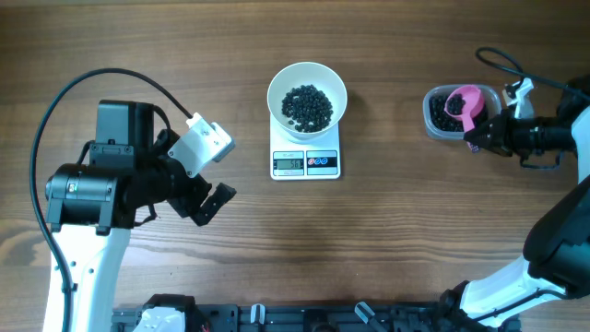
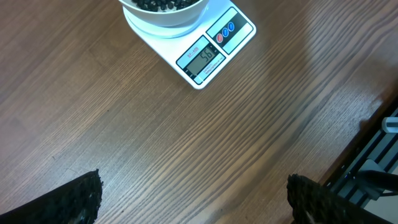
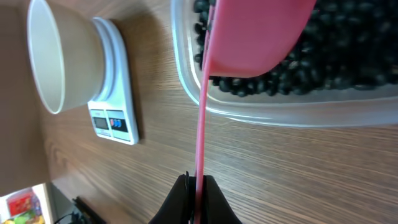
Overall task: Scoop item into bowl and weigh 150g on scale
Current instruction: 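Dip the scoop into the black beans with the right gripper, then lift the filled scoop and carry it left over the white bowl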
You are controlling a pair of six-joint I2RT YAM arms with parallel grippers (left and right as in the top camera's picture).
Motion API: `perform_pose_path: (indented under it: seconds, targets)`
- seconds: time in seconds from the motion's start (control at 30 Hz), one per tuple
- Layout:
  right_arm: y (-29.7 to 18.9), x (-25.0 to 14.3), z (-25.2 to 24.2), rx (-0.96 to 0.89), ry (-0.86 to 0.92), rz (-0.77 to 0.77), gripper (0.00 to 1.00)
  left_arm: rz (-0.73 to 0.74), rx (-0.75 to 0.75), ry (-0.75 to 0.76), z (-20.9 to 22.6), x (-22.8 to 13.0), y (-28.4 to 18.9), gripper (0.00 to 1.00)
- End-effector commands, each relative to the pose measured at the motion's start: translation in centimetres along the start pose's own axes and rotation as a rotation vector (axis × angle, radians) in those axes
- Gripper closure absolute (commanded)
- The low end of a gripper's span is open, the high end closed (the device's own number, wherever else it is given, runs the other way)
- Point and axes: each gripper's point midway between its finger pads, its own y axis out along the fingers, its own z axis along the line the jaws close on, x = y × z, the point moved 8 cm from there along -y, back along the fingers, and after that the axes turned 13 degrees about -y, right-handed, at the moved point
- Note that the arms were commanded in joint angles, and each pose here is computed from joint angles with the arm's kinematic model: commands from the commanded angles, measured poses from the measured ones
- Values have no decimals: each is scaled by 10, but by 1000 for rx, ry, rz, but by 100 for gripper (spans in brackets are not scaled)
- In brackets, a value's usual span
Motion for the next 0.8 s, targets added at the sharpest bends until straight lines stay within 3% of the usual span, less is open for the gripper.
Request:
perform_pose_path:
  seconds: [0.0, 0.4, 0.77]
  targets:
    - [4, 0, 5, 100, -21, -38, 96, -24, -11, -4, -2, 1, -4, 0]
    - [1, 16, 32, 355, -45, -205, 96, -24, -11, -4, -2, 1, -4, 0]
    - [43, 28, 96, 519, -170, -106, 96, -24, -11, -4, -2, 1, -4, 0]
